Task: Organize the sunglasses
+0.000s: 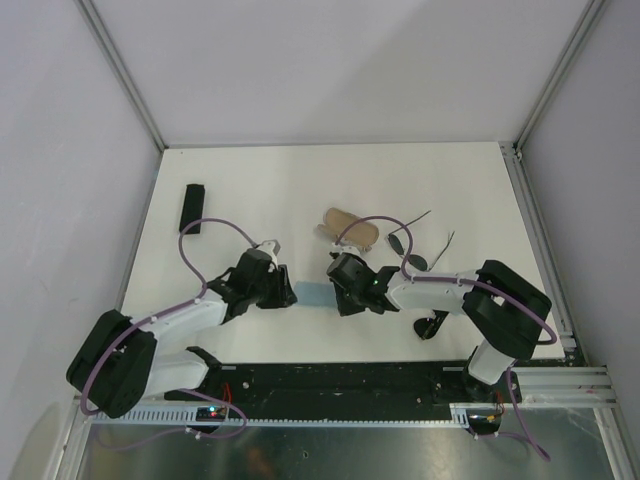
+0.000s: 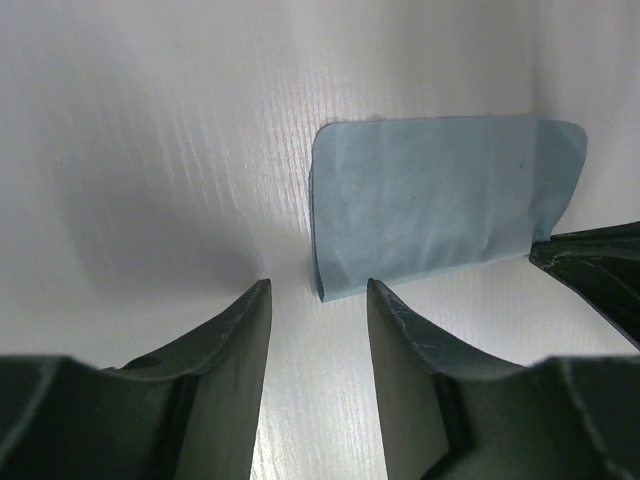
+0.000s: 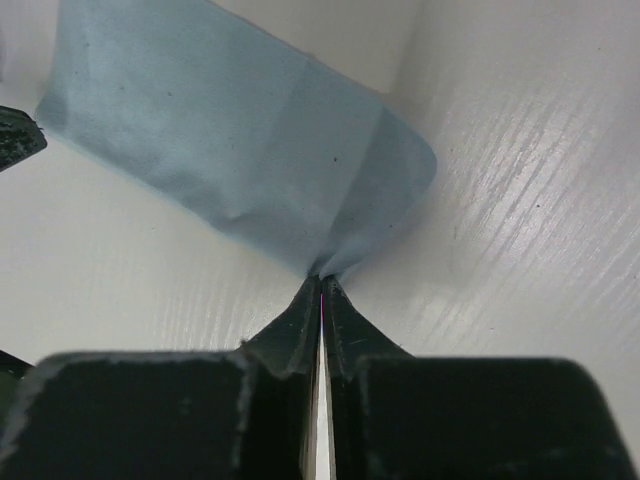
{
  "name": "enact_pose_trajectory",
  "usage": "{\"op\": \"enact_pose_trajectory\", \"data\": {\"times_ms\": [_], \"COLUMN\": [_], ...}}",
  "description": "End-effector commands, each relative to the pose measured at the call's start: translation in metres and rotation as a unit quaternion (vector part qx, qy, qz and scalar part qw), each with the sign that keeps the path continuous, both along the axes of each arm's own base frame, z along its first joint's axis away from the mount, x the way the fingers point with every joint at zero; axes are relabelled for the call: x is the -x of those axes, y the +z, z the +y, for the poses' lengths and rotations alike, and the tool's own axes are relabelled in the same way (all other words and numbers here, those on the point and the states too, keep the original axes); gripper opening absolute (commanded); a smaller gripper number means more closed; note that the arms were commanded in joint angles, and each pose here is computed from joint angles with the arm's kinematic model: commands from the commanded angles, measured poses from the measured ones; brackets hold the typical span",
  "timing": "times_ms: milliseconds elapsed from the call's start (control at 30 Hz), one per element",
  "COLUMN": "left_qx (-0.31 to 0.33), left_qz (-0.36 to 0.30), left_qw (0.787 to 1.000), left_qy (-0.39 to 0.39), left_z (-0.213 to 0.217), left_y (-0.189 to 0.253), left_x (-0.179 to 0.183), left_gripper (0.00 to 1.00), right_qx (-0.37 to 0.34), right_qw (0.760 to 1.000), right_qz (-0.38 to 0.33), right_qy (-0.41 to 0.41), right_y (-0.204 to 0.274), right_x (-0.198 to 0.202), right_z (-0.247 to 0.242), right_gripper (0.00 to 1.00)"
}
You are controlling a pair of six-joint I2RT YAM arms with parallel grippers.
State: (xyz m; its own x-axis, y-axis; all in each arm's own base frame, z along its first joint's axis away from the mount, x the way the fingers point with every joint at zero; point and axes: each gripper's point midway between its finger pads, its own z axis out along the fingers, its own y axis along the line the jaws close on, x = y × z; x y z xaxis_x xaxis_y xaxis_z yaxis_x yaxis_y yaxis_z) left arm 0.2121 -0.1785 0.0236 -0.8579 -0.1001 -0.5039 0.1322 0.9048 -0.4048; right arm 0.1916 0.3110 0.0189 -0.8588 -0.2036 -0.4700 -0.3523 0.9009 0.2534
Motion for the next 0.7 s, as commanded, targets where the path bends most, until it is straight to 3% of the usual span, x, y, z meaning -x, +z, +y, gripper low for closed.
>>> {"op": "enact_pose_trajectory", "data": {"times_ms": [0,400,667], "left_qx": [0.007,-0.002,-0.002], "left_qz": [-0.001,0.017,0.038], "left_qw": [1.000,1.000,0.998], "left_qy": [-0.007,-0.020,-0.043], "left_z": [-0.006,-0.010,-0.018], "left_y": [0.002,-0.006,-0.014], "left_x": [-0.001,0.001,0.012], "left_gripper": [0.47,0.44,0.31], "right_qx": [0.024,0.017,0.014], "right_qw": [1.000,1.000,1.000], "right_qz": [0.008,0.003,0.002], "right_qy": [0.003,0.006,0.006], "right_y": [-0.013,-0.007,-0.005], "right_x": [0.005,0.004,0.002], "right_z": [-0.006,-0.004,-0.005], "right_gripper": [0.02,0.00,0.00]}}
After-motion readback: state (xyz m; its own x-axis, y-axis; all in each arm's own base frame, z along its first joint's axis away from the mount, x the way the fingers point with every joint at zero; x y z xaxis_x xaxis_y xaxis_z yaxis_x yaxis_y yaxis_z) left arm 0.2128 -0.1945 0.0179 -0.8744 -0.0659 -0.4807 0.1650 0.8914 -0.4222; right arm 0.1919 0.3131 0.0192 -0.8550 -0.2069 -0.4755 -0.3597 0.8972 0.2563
